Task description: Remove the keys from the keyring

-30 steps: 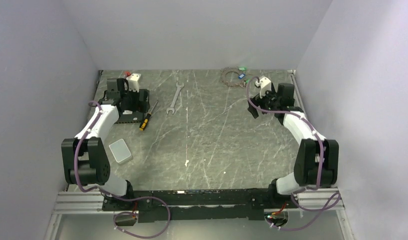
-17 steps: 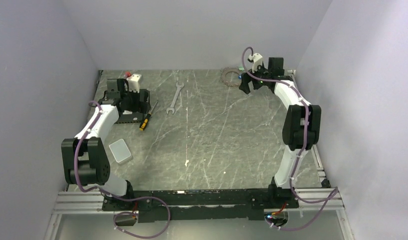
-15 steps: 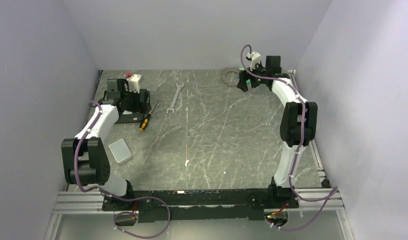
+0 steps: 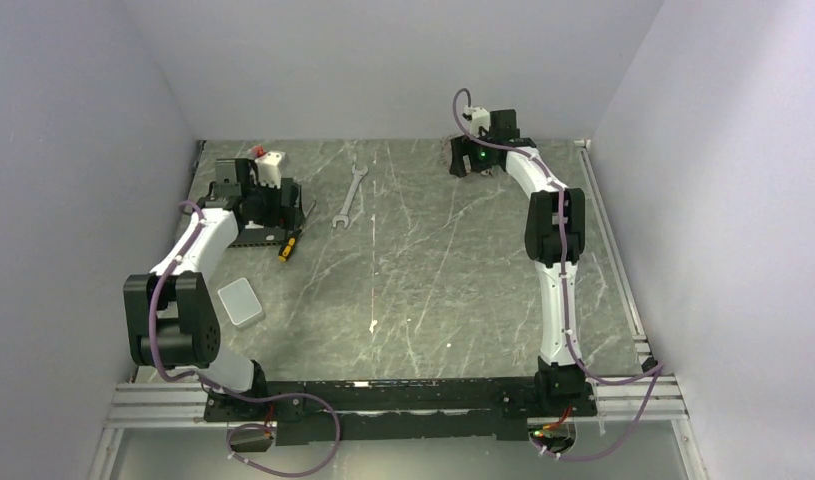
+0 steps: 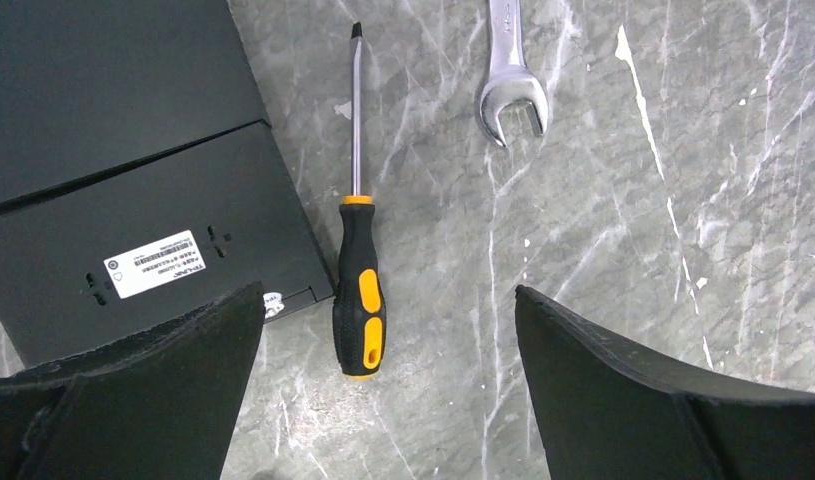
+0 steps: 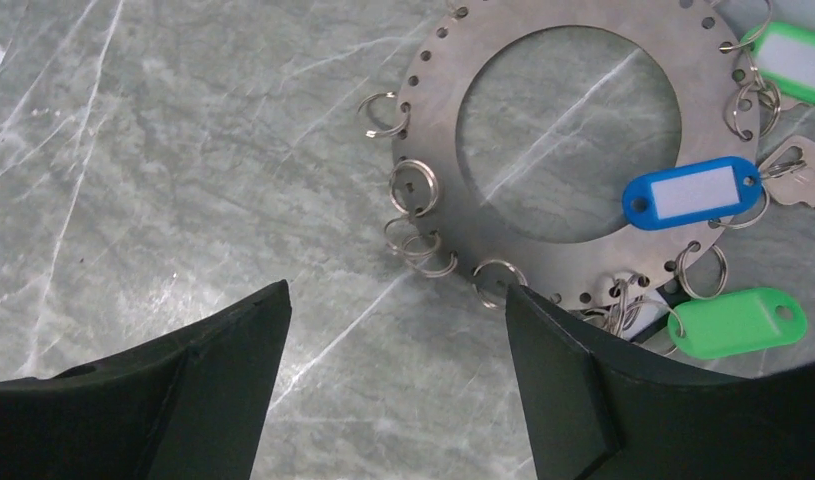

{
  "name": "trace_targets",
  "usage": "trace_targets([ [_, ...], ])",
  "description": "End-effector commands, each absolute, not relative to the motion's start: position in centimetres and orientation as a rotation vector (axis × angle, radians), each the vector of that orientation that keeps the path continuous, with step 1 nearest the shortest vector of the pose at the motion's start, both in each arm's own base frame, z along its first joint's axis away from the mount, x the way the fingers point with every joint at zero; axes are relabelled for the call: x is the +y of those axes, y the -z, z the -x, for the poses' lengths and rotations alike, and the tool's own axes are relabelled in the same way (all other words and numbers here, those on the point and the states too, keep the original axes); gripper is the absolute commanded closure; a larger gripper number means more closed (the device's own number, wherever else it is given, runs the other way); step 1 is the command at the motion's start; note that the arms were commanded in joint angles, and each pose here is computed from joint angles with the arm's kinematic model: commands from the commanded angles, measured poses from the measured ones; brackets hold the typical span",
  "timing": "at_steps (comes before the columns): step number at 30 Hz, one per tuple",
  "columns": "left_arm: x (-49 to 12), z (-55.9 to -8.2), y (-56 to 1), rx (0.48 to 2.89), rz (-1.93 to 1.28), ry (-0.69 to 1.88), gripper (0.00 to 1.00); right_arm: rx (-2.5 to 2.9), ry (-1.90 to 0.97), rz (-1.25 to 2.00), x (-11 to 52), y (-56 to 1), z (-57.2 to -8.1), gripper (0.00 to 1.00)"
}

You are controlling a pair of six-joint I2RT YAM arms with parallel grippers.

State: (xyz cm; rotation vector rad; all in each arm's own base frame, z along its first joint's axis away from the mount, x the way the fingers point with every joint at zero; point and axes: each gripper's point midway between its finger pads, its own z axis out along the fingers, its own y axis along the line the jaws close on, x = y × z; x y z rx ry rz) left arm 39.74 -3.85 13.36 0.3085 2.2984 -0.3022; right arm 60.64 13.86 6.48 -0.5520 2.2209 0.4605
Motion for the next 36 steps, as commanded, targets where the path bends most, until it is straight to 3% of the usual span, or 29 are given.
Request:
trace_targets([
  [1, -4.6, -40.5, -14.6, 2.267, -0.314, 0.348, 0.0, 2.163, -0.403, 0.484, 12.9, -9.0, -63.0, 0.2],
  [10, -4.5, -40.5, -14.5, 2.274, -0.316, 0.339, 0.0, 2.158, -0.393, 0.491, 13.6, -7.1, -64.7, 0.24],
  [26, -4.5, -40.4, -14.9, 2.269, -0.318, 0.333, 0.01, 2.169, -0.401, 0.495, 14.2, -4.6, -65.4, 0.17],
  [30, -4.4, -40.4, -14.9, 2.264, -0.323, 0.33, 0.01, 2.194, -0.363, 0.514, 13.6, -3.5, -65.3, 0.2],
  [36, -4.4, -40.3, -15.2, 2.256, -0.329, 0.323, 0.0, 2.201, -0.334, 0.661, 14.0, -4.5, -64.0, 0.18],
])
